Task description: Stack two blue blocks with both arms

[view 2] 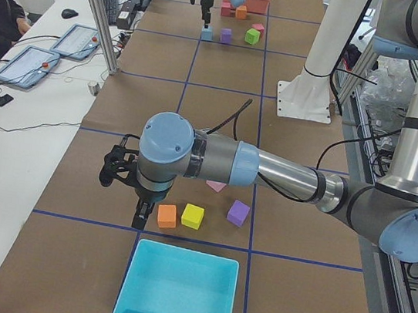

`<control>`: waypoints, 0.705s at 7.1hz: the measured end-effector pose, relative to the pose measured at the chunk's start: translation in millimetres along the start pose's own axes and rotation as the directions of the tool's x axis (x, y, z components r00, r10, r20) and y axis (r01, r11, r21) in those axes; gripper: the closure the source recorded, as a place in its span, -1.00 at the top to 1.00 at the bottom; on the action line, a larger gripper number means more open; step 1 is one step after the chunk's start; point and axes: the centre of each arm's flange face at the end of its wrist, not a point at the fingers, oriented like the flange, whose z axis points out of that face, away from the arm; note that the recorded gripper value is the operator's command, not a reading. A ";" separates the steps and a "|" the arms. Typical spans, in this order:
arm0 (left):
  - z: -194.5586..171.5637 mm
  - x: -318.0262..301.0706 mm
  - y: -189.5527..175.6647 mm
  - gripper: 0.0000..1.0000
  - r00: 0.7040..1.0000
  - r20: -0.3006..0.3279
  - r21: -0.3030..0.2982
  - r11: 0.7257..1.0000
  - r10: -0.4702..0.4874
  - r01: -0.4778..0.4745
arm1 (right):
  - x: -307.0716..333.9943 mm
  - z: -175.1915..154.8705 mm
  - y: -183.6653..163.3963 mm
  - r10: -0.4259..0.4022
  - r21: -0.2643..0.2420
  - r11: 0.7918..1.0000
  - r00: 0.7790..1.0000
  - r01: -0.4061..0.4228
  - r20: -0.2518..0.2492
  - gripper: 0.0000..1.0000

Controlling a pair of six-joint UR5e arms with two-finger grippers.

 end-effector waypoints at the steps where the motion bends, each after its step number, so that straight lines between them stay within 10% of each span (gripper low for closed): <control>1: -0.2 0.1 -0.1 0.96 1.000 0.000 0.000 1.000 0.000 0.000 | -0.4 4.4 -3.3 -0.007 0.005 1.000 1.000 0.007 0.004 1.00; 5: -1.4 1.2 -2.0 0.96 1.000 0.000 0.003 1.000 0.003 -0.003 | -1.3 14.2 -2.0 0.009 -0.013 1.000 1.000 -0.009 0.004 1.00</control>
